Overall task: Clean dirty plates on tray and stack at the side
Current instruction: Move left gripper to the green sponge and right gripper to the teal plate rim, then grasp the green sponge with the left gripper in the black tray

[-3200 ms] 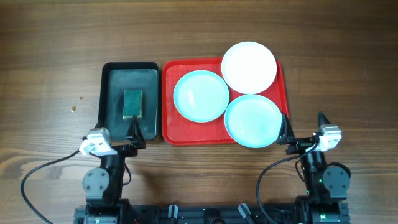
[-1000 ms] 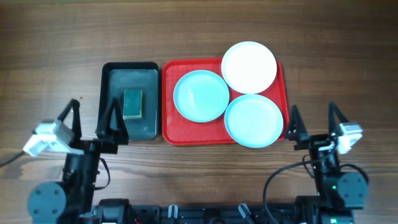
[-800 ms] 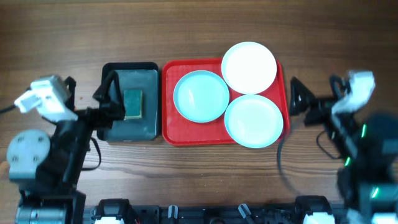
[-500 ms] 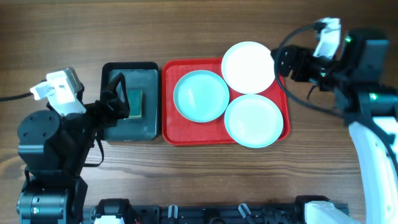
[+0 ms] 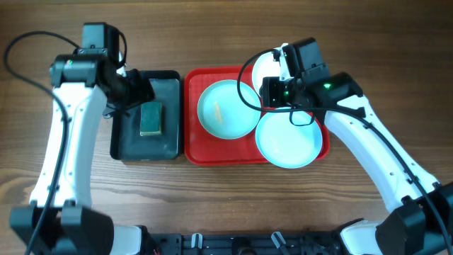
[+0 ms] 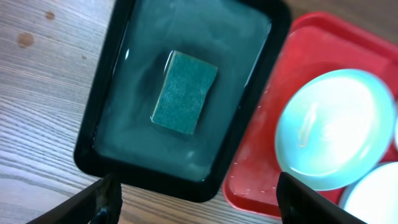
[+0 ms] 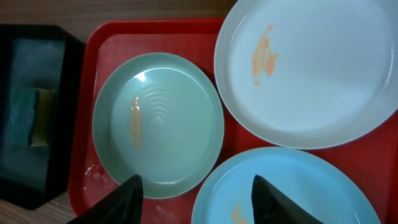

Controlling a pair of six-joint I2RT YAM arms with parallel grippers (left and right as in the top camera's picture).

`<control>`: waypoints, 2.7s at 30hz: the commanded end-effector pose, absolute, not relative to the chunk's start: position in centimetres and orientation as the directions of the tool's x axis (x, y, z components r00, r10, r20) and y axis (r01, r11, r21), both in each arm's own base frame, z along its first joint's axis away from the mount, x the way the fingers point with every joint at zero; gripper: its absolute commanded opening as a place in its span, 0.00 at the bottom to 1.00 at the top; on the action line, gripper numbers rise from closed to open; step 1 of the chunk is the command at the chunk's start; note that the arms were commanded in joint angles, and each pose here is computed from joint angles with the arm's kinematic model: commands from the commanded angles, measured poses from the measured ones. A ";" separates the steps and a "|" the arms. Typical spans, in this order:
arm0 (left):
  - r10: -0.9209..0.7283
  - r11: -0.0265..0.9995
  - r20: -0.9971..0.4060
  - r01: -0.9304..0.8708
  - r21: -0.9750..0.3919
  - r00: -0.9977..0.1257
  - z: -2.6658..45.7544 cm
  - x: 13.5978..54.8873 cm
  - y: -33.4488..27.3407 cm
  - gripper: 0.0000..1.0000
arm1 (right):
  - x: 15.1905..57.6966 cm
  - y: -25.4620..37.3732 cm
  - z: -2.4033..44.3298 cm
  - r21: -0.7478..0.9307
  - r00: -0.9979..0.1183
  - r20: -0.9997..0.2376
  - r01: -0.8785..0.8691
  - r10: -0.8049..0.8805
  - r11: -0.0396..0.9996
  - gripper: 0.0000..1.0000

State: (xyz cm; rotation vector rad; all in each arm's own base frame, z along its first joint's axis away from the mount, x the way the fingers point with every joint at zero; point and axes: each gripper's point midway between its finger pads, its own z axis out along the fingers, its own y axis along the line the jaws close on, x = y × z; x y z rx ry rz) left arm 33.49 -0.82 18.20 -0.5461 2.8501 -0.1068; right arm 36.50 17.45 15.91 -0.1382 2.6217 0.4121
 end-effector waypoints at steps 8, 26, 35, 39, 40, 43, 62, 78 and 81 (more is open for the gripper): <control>-0.178 0.984 -0.252 -0.174 -0.037 -0.951 15.7 35.4 -1.6 0.53 | 37.0 18.3 5.5 0.227 -0.962 -0.271 -0.081 -0.017 0.971 0.39; -0.314 0.945 -0.251 -0.327 0.010 -0.916 14.7 34.3 0.1 0.45 | 37.6 18.7 1.8 0.212 -0.971 -0.239 -0.060 -0.008 0.975 0.15; -0.315 0.945 -0.255 -0.328 0.008 -0.914 10.6 33.3 0.2 0.49 | 37.4 18.7 1.1 0.212 -0.977 -0.214 -0.028 0.018 0.977 0.13; -0.311 0.946 -0.262 -0.324 0.007 -0.914 8.7 33.2 0.2 0.51 | 37.3 18.7 1.1 0.216 -0.977 -0.212 -0.029 0.018 0.976 0.13; -0.311 0.946 -0.264 -0.324 0.006 -0.913 8.5 33.1 0.2 0.51 | 37.3 18.8 1.0 0.217 -0.977 -0.209 -0.019 0.027 0.976 0.16; -0.308 0.947 -0.264 -0.321 0.008 -0.914 8.4 33.2 0.2 0.51 | 37.2 18.7 0.8 0.215 -0.979 -0.203 -0.014 0.031 0.977 0.12; -0.077 0.993 -0.354 -0.103 0.053 -0.932 4.3 35.7 0.1 0.52 | 37.3 18.7 0.7 0.214 -0.978 -0.207 -0.013 0.033 0.977 0.05; -0.078 0.993 -0.275 -0.098 0.061 -0.958 1.0 35.2 0.0 0.36 | 37.4 18.7 0.7 0.214 -0.978 -0.208 -0.013 0.032 0.977 0.06; -0.078 0.993 -0.275 -0.098 0.061 -0.958 1.1 35.3 0.0 0.25 | 37.4 18.7 0.7 0.214 -0.978 -0.207 -0.013 0.032 0.977 0.06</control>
